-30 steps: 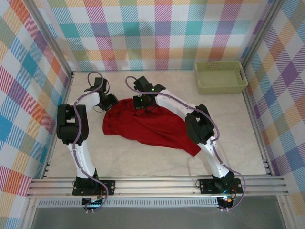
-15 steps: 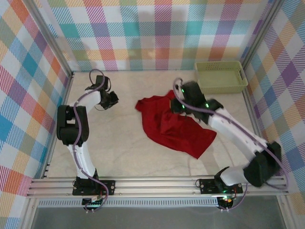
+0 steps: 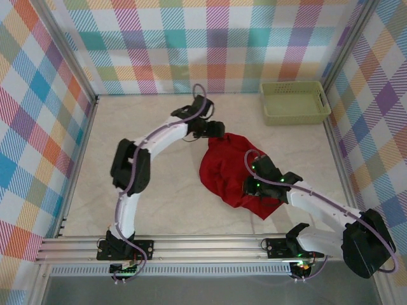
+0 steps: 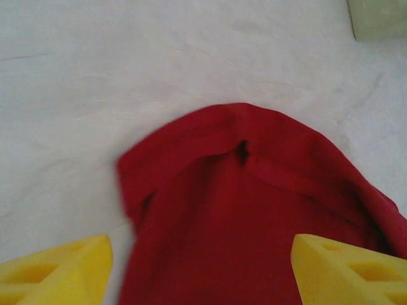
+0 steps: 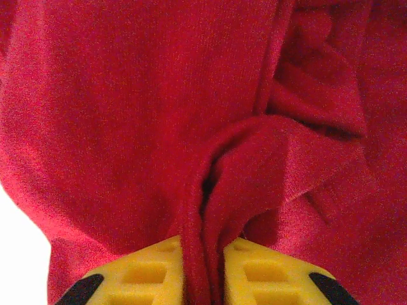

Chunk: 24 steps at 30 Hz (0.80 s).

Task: Fold the inside-out t-shirt

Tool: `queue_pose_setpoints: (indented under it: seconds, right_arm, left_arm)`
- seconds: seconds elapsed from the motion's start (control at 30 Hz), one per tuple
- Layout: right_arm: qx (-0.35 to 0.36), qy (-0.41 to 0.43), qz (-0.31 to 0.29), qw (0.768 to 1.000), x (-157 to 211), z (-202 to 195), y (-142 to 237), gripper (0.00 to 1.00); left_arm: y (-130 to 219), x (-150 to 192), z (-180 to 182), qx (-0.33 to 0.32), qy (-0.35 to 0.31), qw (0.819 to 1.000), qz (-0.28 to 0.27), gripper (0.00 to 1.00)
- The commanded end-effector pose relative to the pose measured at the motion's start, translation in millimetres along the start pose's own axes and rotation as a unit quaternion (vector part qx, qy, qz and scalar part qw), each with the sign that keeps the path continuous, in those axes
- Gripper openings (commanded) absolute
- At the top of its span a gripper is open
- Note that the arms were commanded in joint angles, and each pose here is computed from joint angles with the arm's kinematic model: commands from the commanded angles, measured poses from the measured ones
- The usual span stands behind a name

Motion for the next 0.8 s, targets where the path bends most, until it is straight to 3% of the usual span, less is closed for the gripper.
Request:
queue_pose_setpoints:
  seconds: [0.0, 0.17, 0.27, 0.37, 0.43, 0.53, 0.67, 0.77]
  right_arm:
    - [-0.004, -0.031, -0.017, 0.999, 0.1, -1.8, -1.7, 0.23]
    - [0.022, -0.039, -0.018, 0.999, 2.8, -10.8, -2.4, 0.30]
    - [0.040, -0.048, -0.010, 0.998, 6.1, -16.2, -6.0, 0.40]
    - [0.051, -0.058, -0.004, 0.997, 8.5, -19.5, -7.6, 0.43]
    - [0.044, -0.059, -0.007, 0.997, 8.1, -18.0, -7.2, 0.33]
    - [0.030, -0.050, -0.019, 0.998, 4.3, -14.0, -3.8, 0.20]
    - [0.012, -0.025, -0.043, 0.999, -8.4, -4.2, 7.0, 0.17]
    - [-0.008, -0.001, -0.056, 0.998, -18.2, 5.7, 11.3, 0.29]
  left_arm:
    - [-25.4, 18.9, -9.9, -0.019, -0.026, 0.998, 0.055, 0.77]
    - [-53.3, 45.1, -27.4, -0.013, -0.044, 0.994, 0.097, 0.78]
    - [-66.9, 59.8, -23.5, -0.031, -0.047, 0.991, 0.118, 0.71]
    - [-76.6, 70.6, -10.8, -0.056, -0.038, 0.989, 0.133, 0.48]
    - [-77.6, 74.3, -3.3, -0.069, -0.031, 0.989, 0.131, 0.26]
    - [-67.2, 70.7, 9.8, -0.073, 0.001, 0.992, 0.102, 0.02]
    - [-32.2, 57.4, 41.1, -0.078, 0.063, 0.994, 0.035, 0.00]
    - [3.9, 47.4, 65.7, -0.077, 0.107, 0.991, -0.019, 0.00]
Point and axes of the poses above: each hand's point on the last joint's axis, 136 mm out from that joint toward the fingers, its own y axis back along the fingers, its own z axis along the line the jaws close on, x = y × z, the point moved 4 cm from there along y, back along the fingers, and after that the axes turned 3 degrees about y, right-handed, at the moved point
